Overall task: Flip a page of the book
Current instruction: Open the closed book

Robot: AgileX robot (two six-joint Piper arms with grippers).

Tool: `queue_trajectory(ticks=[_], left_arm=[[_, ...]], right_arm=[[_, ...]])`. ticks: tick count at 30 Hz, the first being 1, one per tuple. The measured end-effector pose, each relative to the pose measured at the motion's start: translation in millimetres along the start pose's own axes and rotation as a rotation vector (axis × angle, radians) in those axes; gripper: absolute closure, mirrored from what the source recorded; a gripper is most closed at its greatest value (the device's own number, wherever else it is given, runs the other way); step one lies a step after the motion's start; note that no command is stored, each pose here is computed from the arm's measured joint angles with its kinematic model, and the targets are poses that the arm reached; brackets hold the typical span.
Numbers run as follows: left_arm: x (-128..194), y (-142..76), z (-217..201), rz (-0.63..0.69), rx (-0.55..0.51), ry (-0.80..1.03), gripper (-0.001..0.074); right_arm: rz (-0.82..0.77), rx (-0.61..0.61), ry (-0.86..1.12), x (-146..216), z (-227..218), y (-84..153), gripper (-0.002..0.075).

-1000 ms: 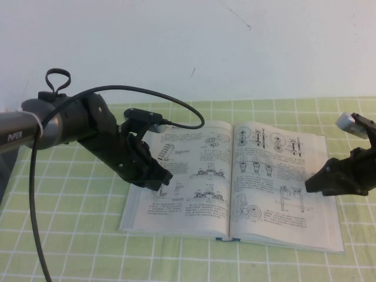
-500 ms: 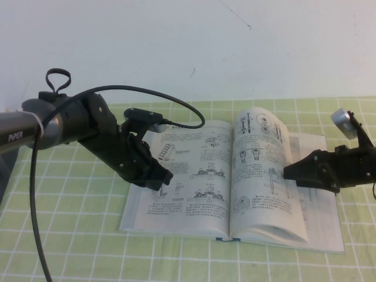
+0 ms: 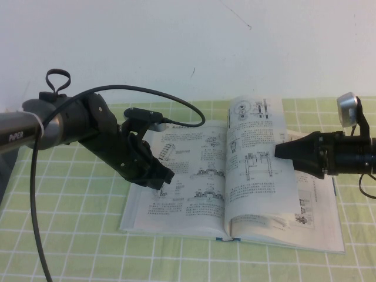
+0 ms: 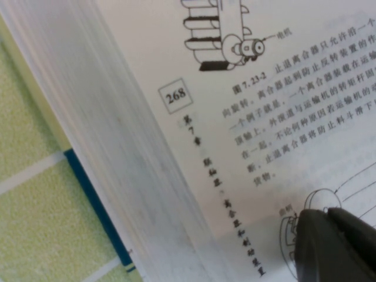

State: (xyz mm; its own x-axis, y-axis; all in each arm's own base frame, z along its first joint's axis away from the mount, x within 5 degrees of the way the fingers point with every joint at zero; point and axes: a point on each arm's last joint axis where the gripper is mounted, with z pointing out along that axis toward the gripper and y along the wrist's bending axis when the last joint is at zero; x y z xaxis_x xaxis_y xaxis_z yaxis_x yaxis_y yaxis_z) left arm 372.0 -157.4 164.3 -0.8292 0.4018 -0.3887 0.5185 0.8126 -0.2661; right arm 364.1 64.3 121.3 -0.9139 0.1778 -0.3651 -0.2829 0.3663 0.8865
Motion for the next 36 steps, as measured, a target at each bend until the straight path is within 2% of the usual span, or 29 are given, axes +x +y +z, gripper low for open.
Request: queue_trajectory(ticks=[17, 27, 31, 36], left_arm=[[-0.5, -0.2, 0.8, -0.015, 0.005, -0.006, 0.0738], [-1.1, -3.2, 1.5, 0.013, -0.008, -0.007, 0.0738], [-3.9, -23.1, -3.2, 0.132, -0.054, -0.007, 0.0738], [-8.2, -68.8, -25.1, 0.309, -0.100, -0.039, 0.0738]], right_arm=[[-0.001, -0.029, -0.039, -7.6, 0.2, 4.8, 0.0296], [-0.032, -0.033, -0.017, -28.8, -0.3, 15.1, 0.0296], [-0.045, -0.036, -0.018, -38.9, -0.8, 20.3, 0.0296], [-0.064, -0.023, 0.025, -37.7, -1.0, 20.5, 0.0296]])
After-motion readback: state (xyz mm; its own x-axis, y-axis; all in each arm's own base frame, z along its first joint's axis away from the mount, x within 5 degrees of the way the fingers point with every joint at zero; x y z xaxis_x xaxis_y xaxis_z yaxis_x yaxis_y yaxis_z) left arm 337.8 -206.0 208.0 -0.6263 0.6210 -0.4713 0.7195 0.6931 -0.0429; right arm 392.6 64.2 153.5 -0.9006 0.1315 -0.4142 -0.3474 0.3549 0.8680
